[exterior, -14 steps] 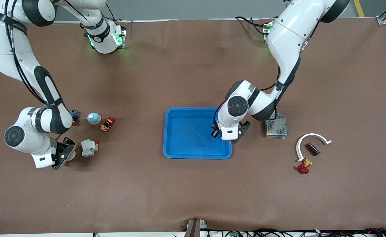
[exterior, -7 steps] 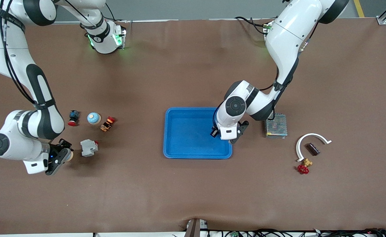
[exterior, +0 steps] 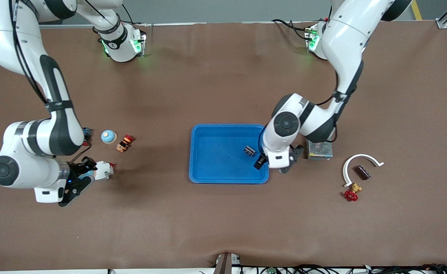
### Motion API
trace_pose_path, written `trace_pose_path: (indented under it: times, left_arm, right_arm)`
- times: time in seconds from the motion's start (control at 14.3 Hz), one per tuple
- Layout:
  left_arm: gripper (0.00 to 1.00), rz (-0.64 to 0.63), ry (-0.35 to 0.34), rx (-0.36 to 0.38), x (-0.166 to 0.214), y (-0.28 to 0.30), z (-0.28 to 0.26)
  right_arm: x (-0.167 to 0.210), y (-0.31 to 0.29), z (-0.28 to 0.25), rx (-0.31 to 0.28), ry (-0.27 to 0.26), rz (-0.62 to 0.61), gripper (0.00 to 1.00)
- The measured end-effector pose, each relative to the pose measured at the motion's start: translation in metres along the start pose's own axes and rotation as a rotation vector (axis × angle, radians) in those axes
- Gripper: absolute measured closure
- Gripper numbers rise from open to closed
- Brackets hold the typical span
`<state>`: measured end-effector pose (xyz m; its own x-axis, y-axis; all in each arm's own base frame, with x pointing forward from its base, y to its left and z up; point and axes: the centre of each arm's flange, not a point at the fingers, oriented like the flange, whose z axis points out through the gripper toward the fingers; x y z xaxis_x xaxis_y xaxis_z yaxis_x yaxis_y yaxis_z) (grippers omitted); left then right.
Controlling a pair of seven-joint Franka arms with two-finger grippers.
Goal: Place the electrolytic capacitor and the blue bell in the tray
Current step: 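Lower the capacitor into the tray while the right gripper lifts the bell, then carry the bell over the tray while the left gripper reaches the capacitor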
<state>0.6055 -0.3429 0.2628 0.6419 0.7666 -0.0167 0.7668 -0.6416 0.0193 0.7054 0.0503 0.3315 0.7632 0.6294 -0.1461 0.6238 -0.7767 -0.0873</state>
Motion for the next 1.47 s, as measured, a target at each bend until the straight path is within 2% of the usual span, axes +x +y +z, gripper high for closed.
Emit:
trace_pose_path:
  times: [0.21,0.49,0.77,1.12,1.47]
  left_arm:
    - [0.00,0.049,0.016,0.002,0.048,-0.012,-0.029]
    - [0.00,0.138,0.023,0.037,0.121,-0.042,-0.059]
    - [0.00,0.206,0.012,0.059,0.192,-0.078,-0.061]
    - [0.00,0.250,-0.001,0.067,0.254,-0.119,-0.058]
    - [0.00,0.283,-0.003,0.090,0.307,-0.160,-0.035]
  right_arm:
    - [0.036,-0.071,-0.014,-0.011,-0.020,0.180,0.32]
    - [0.078,-0.165,-0.014,-0.037,-0.018,0.342,0.32]
    - [0.111,-0.256,-0.013,-0.058,0.037,0.489,0.32]
    - [0.137,-0.328,0.021,-0.053,0.108,0.591,0.32]
    - [0.148,-0.355,0.073,-0.046,0.115,0.611,0.32]
